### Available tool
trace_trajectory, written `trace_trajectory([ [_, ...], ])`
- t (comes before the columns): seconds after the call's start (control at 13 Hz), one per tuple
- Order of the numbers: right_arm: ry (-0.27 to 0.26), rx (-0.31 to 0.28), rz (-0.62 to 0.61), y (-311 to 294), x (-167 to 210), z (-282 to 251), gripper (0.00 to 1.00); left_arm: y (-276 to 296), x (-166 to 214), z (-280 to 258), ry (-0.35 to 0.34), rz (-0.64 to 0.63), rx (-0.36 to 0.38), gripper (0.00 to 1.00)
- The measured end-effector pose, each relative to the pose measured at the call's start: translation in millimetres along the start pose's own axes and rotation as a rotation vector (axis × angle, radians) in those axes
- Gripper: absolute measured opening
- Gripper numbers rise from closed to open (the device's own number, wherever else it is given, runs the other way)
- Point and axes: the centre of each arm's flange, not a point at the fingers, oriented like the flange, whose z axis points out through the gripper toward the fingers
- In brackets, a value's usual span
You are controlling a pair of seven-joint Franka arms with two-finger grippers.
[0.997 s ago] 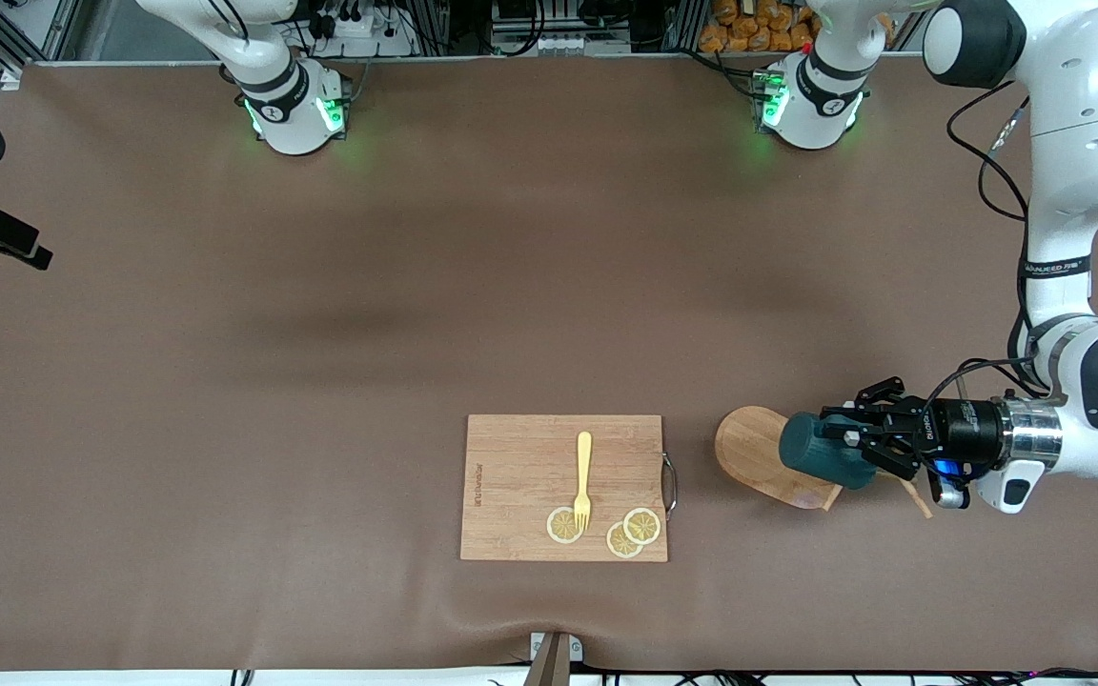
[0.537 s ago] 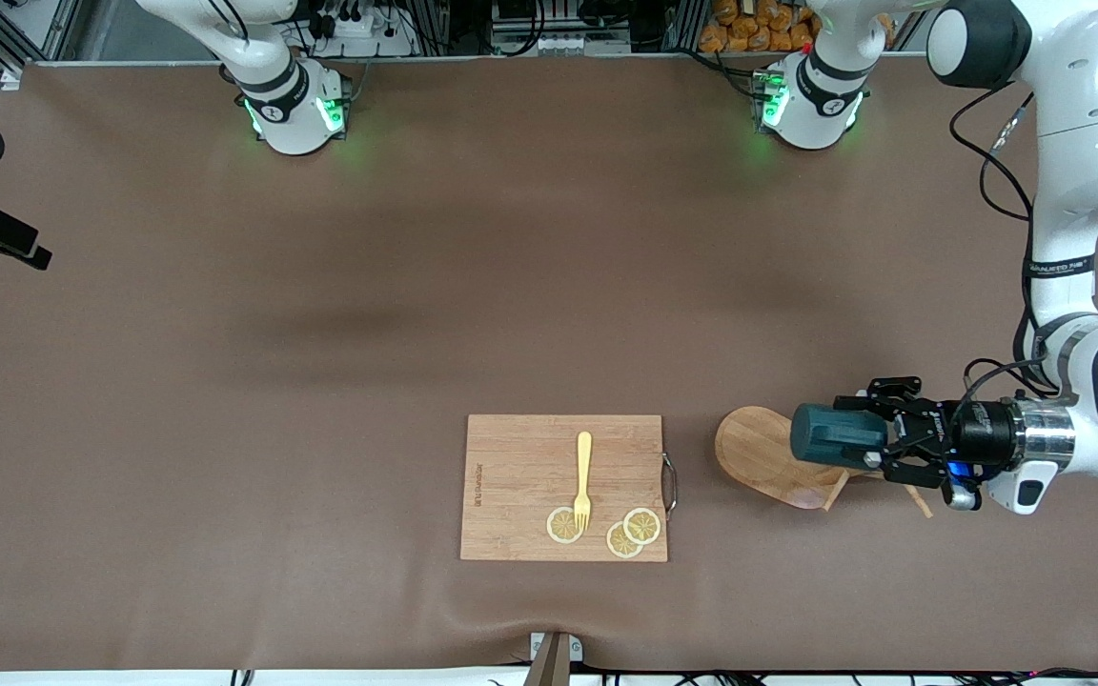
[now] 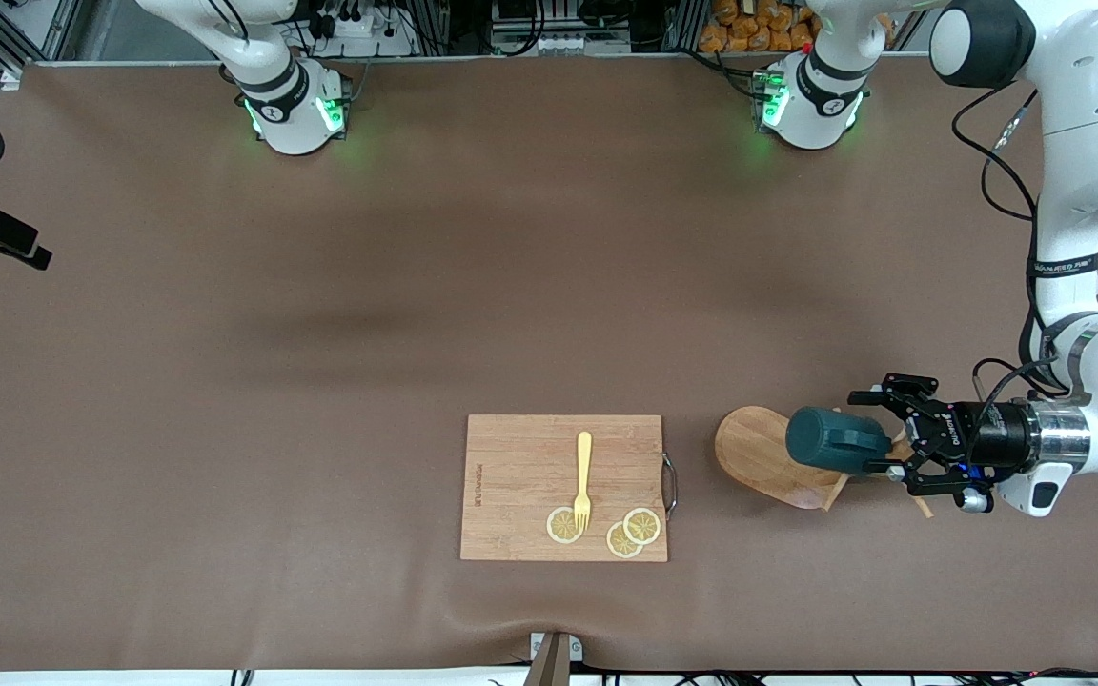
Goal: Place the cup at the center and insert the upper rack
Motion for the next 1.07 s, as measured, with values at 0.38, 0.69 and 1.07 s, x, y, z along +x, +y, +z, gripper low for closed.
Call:
trace_trajectory([
  [0.38, 0.000, 0.000, 0.000, 0.0, 0.0, 0.1, 1.00, 14.1, -28.3, -2.5, -0.021, -0.025, -0.015, 1.00],
  [0.69, -0.001, 0.000, 0.000, 0.0, 0.0, 0.3, 1.00, 28.5, -90.6, -14.7, 0.010, 0.043, -0.019, 1.00],
  [1.07, -0.001, 0.000, -0.001, -0.6, 0.0, 0.4, 1.00, 32.0, -159.1, -24.4, 0.103, 0.114, 0.026, 1.00],
])
